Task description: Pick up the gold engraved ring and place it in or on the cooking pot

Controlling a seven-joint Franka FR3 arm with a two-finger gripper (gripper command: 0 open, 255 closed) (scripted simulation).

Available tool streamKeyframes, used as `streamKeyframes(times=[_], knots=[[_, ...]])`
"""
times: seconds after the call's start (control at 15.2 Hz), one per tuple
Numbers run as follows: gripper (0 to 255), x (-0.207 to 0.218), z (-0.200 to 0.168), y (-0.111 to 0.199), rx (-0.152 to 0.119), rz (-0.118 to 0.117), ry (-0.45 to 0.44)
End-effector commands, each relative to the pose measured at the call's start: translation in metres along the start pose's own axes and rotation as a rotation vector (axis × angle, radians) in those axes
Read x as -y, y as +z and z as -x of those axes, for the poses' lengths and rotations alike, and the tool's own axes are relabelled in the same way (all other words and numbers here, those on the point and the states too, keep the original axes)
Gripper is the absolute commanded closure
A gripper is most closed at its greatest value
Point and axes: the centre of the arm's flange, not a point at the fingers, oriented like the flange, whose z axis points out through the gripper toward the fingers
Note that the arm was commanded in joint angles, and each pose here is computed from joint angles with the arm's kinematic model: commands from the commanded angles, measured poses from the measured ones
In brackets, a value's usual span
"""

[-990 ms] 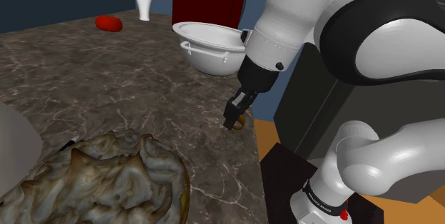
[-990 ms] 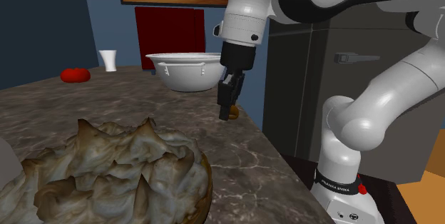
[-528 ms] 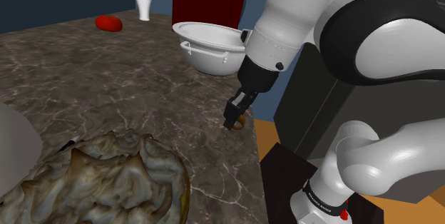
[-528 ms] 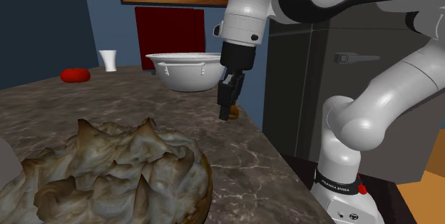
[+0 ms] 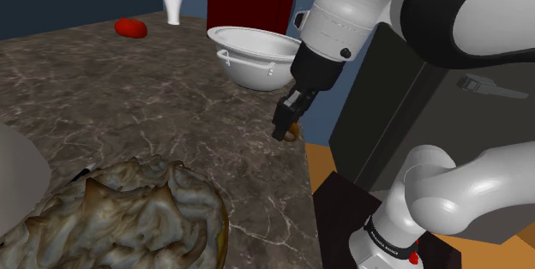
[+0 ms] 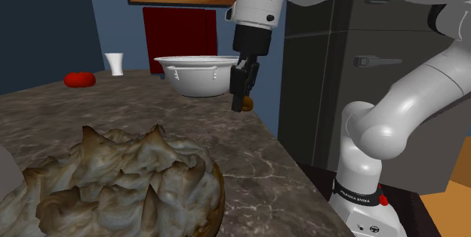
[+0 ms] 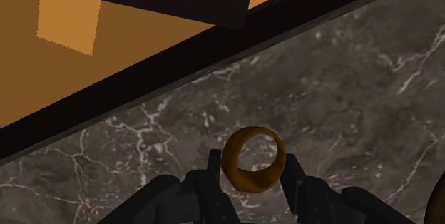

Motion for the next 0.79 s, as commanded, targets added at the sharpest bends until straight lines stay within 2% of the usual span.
streamKeyframes(times=[0.0, 0.73], knots=[[255, 0.000, -0.001, -0.011, 0.000, 0.000, 0.000], [255, 0.000, -0.012, -0.068, 0.000, 0.000, 0.000]])
